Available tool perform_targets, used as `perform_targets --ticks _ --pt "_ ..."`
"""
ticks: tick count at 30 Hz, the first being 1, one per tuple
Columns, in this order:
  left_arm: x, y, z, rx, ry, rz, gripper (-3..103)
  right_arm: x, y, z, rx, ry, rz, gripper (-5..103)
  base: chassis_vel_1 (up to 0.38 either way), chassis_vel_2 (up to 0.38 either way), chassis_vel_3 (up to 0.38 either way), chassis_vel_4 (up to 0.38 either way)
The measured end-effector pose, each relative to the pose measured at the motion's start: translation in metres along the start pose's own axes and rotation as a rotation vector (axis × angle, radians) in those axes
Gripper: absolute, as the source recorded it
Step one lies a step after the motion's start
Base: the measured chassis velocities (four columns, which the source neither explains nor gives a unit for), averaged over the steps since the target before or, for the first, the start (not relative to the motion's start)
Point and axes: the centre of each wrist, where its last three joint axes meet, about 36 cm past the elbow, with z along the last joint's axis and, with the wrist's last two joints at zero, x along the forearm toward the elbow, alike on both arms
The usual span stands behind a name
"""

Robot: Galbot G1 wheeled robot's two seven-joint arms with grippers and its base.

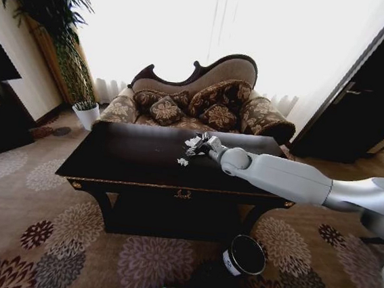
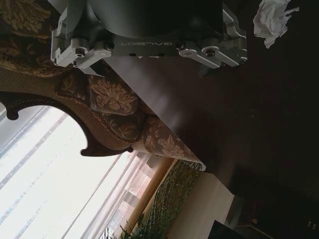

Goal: Move to the front of the table and place the trash on the table into the trash bin.

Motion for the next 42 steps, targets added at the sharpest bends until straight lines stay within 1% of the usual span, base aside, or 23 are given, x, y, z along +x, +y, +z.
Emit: perform_targets --ticks 5,7,9,11,21,28,33,34,35,36,39,40,41,42 --pt "0.001 -0.001 0.0 0.002 -0.002 0.001 100 -0.005 -0.005 -0.005 0.033 0.019 0.005 100 0.0 0.0 0.0 0.0" --pt "0.001 -0.002 -0.001 0.001 -0.002 0.002 100 -0.009 -0.007 -0.004 0.058 0.024 0.01 100 0.0 0.0 0.0 0.0" --pt "0.003 -0.003 -0.002 0.0 -0.002 0.003 100 -0.015 -0.012 0.002 0.108 0.026 0.016 100 0.0 0.0 0.0 0.0" --pt "0.004 -0.003 -0.003 0.0 -0.002 0.002 100 -0.017 -0.012 0.005 0.117 0.029 0.018 100 0.0 0.0 0.0 0.0" --pt "0.009 -0.004 -0.002 0.0 0.0 -0.008 100 -0.03 -0.01 0.013 0.134 0.059 0.015 100 0.0 0.0 0.0 0.0" --pt "0.011 -0.006 0.0 0.001 0.003 -0.011 100 -0.035 -0.007 0.02 0.132 0.105 -0.006 100 0.0 0.0 0.0 0.0" --pt "0.011 -0.007 0.001 0.0 0.005 -0.012 100 -0.038 -0.011 0.025 0.136 0.123 -0.001 100 0.0 0.0 0.0 0.0" --pt "0.01 -0.007 0.002 0.001 0.005 -0.012 100 -0.038 -0.013 0.026 0.136 0.126 -0.001 102 0.0 0.0 0.0 0.0" --pt "0.01 -0.007 0.002 0.001 0.006 -0.012 100 -0.038 -0.013 0.026 0.136 0.127 -0.003 97 0.0 0.0 0.0 0.0" --pt "0.01 -0.007 0.002 0.001 0.006 -0.012 100 -0.038 -0.013 0.026 0.136 0.127 -0.003 97 0.0 0.0 0.0 0.0" --pt "0.01 -0.008 0.003 0.004 0.006 -0.011 100 -0.037 -0.015 0.028 0.138 0.129 -0.009 82 0.0 0.0 0.0 0.0" --pt "0.01 -0.008 0.004 0.004 0.007 -0.011 100 -0.036 -0.016 0.028 0.14 0.129 -0.01 82 0.0 0.0 0.0 0.0" --pt "0.01 -0.008 0.004 0.003 0.007 -0.011 100 -0.036 -0.016 0.029 0.141 0.129 -0.011 77 0.0 0.0 0.0 0.0" --pt "0.01 -0.008 0.004 0.003 0.007 -0.011 100 -0.036 -0.016 0.029 0.141 0.129 -0.011 77 0.0 0.0 0.0 0.0"
